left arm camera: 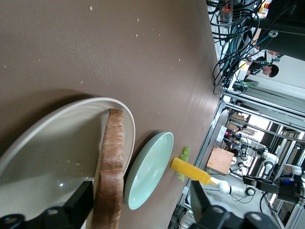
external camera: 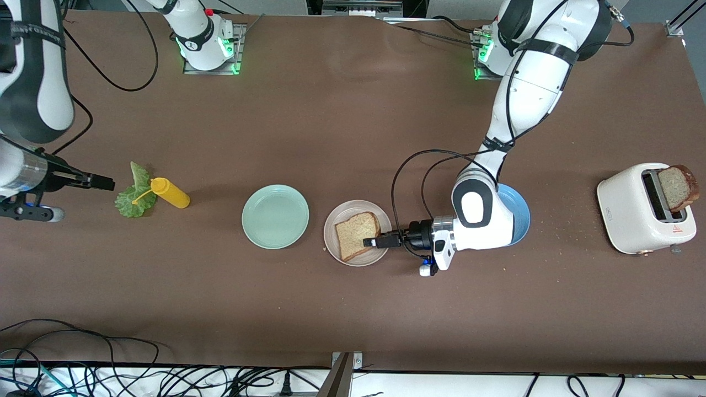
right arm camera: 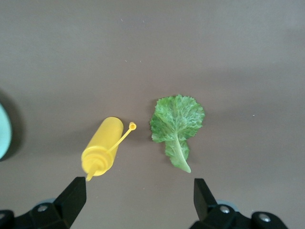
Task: Make sandwich on beige plate with both arms
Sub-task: 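Release the bread with the left gripper while the right gripper lowers to lettuce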
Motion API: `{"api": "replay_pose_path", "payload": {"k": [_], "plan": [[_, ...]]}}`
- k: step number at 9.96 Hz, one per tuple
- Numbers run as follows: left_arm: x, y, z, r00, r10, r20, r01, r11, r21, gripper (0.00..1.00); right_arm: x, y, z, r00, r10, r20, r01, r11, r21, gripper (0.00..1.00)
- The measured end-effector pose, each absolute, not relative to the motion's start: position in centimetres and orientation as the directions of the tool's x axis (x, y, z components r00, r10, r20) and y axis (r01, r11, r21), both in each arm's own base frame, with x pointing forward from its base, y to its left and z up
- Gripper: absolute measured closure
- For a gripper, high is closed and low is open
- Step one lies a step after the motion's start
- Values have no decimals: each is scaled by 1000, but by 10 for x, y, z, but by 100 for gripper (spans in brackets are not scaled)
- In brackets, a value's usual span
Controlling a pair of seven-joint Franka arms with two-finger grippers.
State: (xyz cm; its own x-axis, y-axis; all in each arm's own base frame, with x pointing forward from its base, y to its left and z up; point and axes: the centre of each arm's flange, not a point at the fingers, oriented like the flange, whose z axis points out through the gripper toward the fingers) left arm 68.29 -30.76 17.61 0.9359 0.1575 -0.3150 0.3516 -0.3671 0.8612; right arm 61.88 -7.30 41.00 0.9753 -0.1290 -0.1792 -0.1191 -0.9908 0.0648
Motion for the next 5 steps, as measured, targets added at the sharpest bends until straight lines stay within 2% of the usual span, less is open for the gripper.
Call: {"api": "replay_pose_path", "payload": {"k": [1,5], "plan": [[686,-302,177,936,164,-312,352,-366,862,0,611,-80,382,973,-139,-187,-128,-989,69,0],[694,-290,192,929,180,-323,370,-404,837,0,576,-97,300,971,-160,-179,-148,-986,79,0]]}}
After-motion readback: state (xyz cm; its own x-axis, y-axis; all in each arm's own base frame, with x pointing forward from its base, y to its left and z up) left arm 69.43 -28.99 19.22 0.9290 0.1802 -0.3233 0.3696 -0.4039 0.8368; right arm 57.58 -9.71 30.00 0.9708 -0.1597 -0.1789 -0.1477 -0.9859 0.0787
